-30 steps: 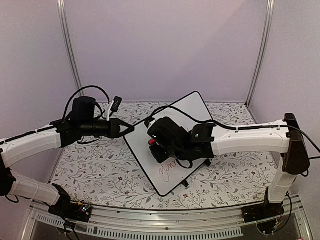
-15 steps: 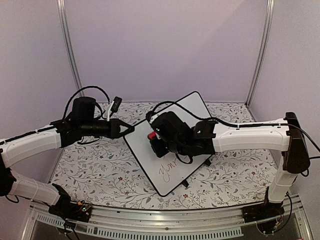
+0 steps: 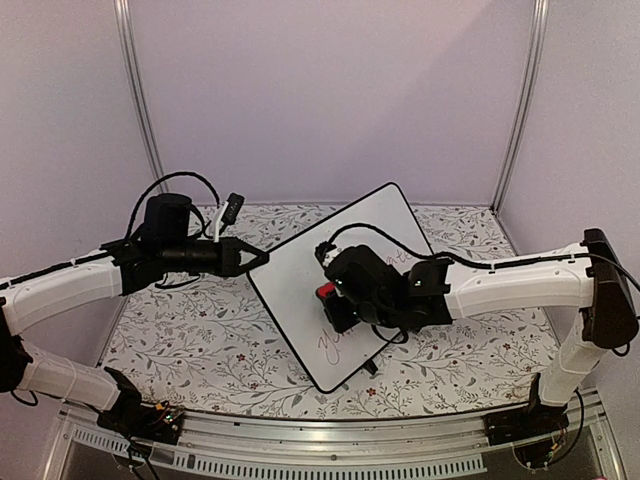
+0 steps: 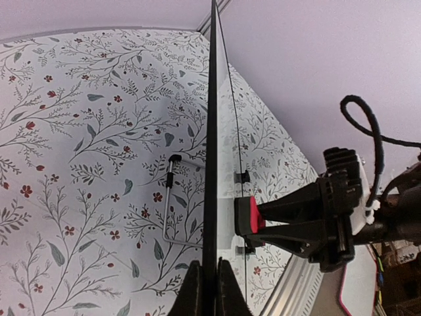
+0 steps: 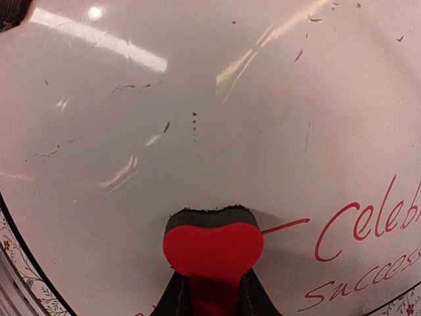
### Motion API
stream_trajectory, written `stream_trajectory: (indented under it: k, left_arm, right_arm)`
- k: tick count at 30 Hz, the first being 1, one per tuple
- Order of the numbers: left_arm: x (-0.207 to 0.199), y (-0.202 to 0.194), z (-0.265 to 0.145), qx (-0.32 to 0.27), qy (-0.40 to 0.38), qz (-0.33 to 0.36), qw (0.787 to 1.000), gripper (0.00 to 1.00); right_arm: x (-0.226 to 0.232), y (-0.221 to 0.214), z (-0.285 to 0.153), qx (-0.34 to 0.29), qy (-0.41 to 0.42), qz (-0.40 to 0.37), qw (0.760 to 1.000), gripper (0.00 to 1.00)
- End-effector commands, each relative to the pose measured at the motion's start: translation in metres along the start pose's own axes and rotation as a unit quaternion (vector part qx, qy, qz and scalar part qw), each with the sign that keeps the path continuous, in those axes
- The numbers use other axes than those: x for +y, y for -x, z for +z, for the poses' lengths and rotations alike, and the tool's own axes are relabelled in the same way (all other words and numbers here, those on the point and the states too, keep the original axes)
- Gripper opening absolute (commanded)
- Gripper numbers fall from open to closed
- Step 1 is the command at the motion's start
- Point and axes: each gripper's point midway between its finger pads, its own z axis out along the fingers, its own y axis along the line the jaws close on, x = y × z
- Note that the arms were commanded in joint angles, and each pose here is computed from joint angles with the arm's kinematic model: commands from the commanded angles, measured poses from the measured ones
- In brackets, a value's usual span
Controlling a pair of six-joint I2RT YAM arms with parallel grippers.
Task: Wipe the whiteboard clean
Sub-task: Erase the whiteboard on the whiteboard stand.
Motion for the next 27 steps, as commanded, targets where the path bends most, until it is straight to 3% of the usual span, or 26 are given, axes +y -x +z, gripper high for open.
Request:
stream_trajectory:
  k: [1, 27]
  left_arm:
    - [-0.007, -0.008, 0.004, 0.010, -0.022, 0.037, 0.999, 0.00]
    - [-0.007, -0.009, 0.005, 0.012, -0.022, 0.036, 0.999, 0.00]
  right_arm:
    - [-0.013, -0.040, 0.006, 0.060, -0.008, -0.003, 0.998, 0.18]
    - [-0.002, -0.094, -0.007, 0.107, -0.003, -0.014, 0.994, 0.18]
